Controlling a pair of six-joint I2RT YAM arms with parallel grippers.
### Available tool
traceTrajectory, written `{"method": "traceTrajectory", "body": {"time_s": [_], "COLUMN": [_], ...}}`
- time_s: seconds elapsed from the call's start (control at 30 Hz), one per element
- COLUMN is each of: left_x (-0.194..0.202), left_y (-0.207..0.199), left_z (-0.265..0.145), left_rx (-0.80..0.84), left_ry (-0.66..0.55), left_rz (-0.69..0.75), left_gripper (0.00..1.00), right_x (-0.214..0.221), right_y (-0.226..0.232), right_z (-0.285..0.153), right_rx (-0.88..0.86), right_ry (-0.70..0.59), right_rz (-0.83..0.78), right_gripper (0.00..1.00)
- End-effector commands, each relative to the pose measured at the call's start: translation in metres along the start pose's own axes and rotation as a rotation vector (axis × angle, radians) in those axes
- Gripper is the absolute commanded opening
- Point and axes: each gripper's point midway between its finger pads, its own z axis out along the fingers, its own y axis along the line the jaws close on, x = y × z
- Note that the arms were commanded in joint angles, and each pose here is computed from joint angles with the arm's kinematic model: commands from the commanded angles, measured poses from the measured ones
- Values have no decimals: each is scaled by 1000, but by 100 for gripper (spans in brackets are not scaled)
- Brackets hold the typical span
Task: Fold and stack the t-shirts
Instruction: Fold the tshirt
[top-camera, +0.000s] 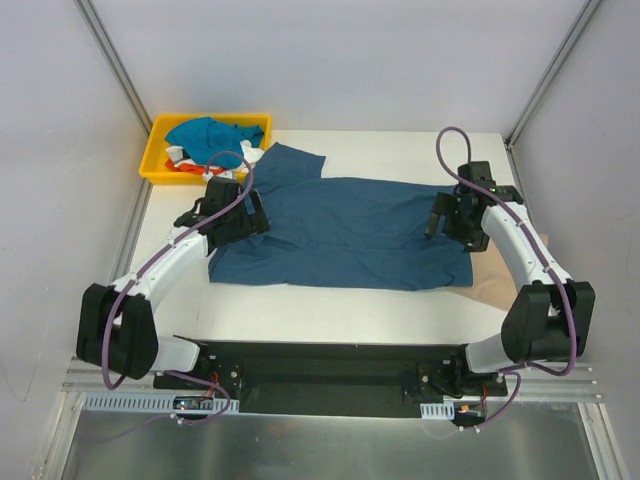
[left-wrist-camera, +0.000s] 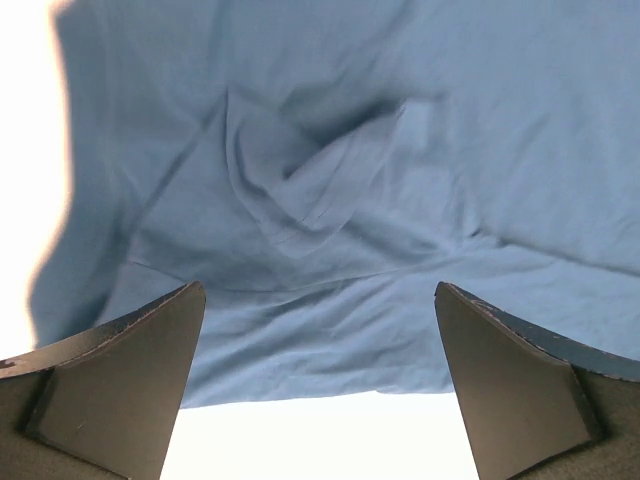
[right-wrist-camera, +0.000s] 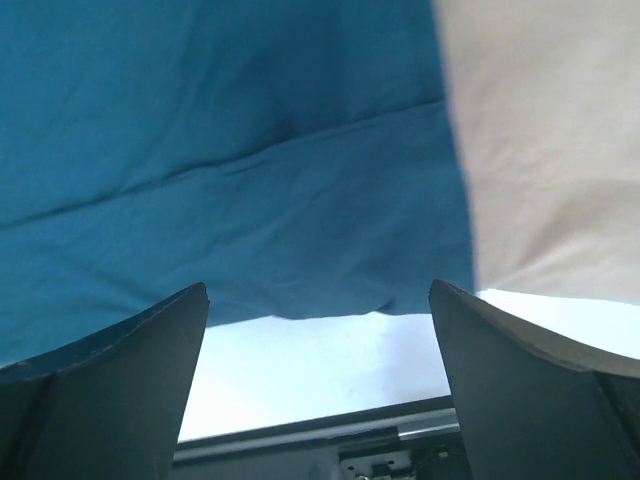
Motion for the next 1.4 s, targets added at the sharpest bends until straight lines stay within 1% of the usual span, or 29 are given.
{"method": "traceTrajectory", "body": {"time_s": [0.0, 0.17, 0.3, 0.37, 0.4, 0.47, 0.5, 0.53, 0.63, 0.67, 0.7, 0.77, 0.8, 0.87, 0.9, 0.93, 1.0, 1.03, 1.07, 1.13, 1.17, 1.2, 1.27, 1.3, 1.37], "left_x": [21, 40, 76, 87, 100, 108, 124, 126, 146, 154, 152, 166, 163, 168, 163, 161, 145, 139, 125, 111, 99, 94, 81, 77, 73], "left_y": [-1, 17, 38, 44, 52, 56, 63, 65, 85, 90, 91, 99, 97, 96, 92, 90, 80, 77, 71, 64, 58, 55, 46, 42, 37], "left_z": [24, 46, 52, 51, 49, 42, 38, 31, 11, 5, -3, -18, -23, -32, -35, -37, -42, -44, -48, -52, -56, -58, -63, -65, -68], "left_rx": [65, 59, 11, -7, -29, -33, -50, -57, -153, -178, -180, -222, -212, -208, -184, -170, -124, -111, -92, -64, -44, -27, 8, 28, 53], "left_ry": [104, 192, 272, 291, 313, 317, 346, 336, 351, 359, 336, 369, 347, 359, 338, 332, 292, 278, 254, 228, 205, 196, 174, 170, 165], "left_rz": [-105, -204, -255, -273, -286, -300, -308, -321, -346, -352, -362, -375, -388, -403, -406, -407, -393, -386, -377, -348, -337, -320, -303, -290, -282], "left_gripper": [99, 99, 99, 99, 99, 99, 99, 99, 99, 99, 99, 99, 99, 99, 99, 99, 99, 99, 99, 99, 99, 99, 99, 99, 99], "right_x": [22, 40, 49, 56, 58, 69, 72, 77, 93, 95, 103, 111, 119, 122, 122, 116, 105, 91, 82, 75, 62, 57, 53, 48, 61], "right_y": [25, 23, 16, 5, 3, -3, -6, -8, -16, -17, -19, -23, -26, -26, -22, -18, -10, 1, 8, 37, 52, 68, 105, 130, 172], "right_z": [14, 40, 54, 61, 62, 66, 66, 65, 64, 61, 61, 55, 55, 51, 49, 45, 38, 27, 20, 2, -10, -15, -30, -37, -41], "right_rx": [-93, -65, -22, 29, 34, 46, 49, 55, 72, 68, 77, 82, 89, 74, 51, 27, -13, -47, -67, -163, -212, -271, -378, -473, -581], "right_ry": [69, 134, 177, 202, 212, 246, 256, 268, 302, 296, 314, 320, 335, 322, 319, 290, 247, 189, 158, 118, 67, 42, 8, -16, 0], "right_rz": [-40, -28, -24, -10, -5, 7, 14, 21, 38, 43, 46, 50, 51, 57, 57, 38, 3, -32, -71, -138, -166, -189, -247, -268, -340], "right_gripper": [97, 97, 97, 97, 97, 97, 97, 97, 97, 97, 97, 97, 97, 97, 97, 97, 97, 97, 97, 97, 97, 97, 97, 97, 97]}}
